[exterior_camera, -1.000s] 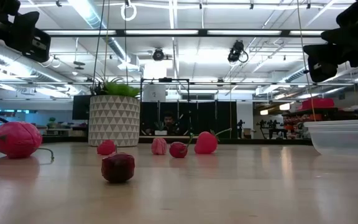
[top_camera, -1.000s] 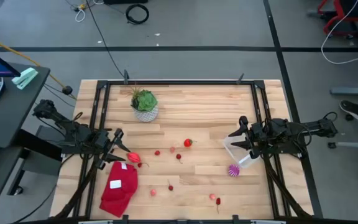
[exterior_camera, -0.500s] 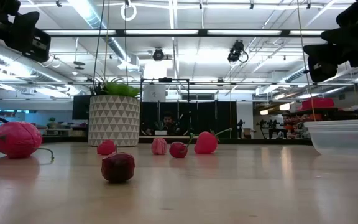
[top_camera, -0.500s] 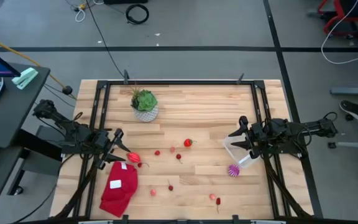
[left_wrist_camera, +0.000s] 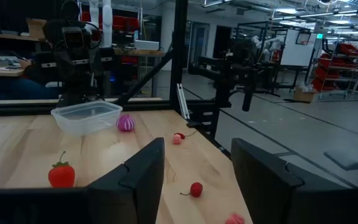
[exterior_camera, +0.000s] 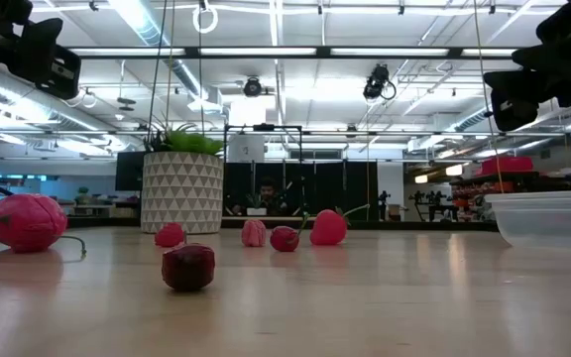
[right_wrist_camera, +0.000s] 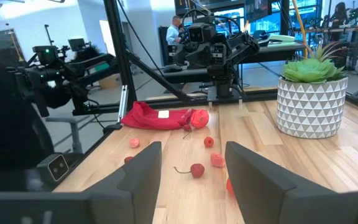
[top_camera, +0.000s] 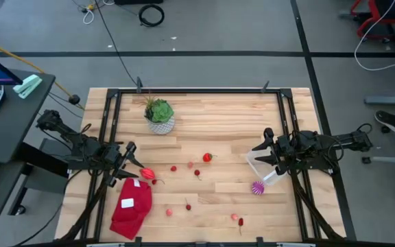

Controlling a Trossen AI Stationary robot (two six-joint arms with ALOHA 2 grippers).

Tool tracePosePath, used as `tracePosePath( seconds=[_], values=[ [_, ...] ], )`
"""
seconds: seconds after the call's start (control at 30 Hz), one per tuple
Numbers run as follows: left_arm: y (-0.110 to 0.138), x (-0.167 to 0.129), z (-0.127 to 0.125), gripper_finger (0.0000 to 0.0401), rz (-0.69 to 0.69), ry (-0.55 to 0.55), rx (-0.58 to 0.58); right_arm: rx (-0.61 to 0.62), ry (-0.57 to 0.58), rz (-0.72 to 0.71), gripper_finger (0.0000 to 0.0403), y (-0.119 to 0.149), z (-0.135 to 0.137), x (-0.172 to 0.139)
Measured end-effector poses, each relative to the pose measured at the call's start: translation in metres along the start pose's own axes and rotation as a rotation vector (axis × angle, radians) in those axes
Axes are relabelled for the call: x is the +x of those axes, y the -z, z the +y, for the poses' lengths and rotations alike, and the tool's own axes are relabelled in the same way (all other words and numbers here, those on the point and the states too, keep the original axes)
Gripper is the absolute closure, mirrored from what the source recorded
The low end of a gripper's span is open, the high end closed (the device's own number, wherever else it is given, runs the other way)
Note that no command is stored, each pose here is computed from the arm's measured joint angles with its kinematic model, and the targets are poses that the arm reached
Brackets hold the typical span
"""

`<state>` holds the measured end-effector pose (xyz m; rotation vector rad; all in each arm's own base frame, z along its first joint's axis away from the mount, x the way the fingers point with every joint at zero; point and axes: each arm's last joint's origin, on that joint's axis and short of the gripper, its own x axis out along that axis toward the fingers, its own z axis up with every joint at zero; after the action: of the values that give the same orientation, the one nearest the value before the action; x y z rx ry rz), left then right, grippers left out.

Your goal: Pick and placing Produce into tupperware

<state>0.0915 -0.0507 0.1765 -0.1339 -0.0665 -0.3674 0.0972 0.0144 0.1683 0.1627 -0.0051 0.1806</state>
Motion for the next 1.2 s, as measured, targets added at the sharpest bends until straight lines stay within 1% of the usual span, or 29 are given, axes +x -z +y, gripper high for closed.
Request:
tracePosePath(
  seconds=[0.37, 0.7, 1.2],
  values=[
    [0.0001, 0.0000, 0.0000, 0.0202, 0.001, 0.000, 0.000, 0.000, 0.000, 0.000, 0.0215, 0.0001, 0.0000, 0.0000],
    [0.0001, 0.0000, 0.0000, 0.0211, 0.000, 0.000, 0.000, 0.000, 0.000, 0.000, 0.0215, 0.0000, 0.0000, 0.0000],
    [-0.0008, 0.0000, -0.0001, 0.0204, -0.009, 0.001, 0.006, 0.000, 0.007, -0.001, 0.0215, 0.0000, -0.0002, 0.0000]
  ],
)
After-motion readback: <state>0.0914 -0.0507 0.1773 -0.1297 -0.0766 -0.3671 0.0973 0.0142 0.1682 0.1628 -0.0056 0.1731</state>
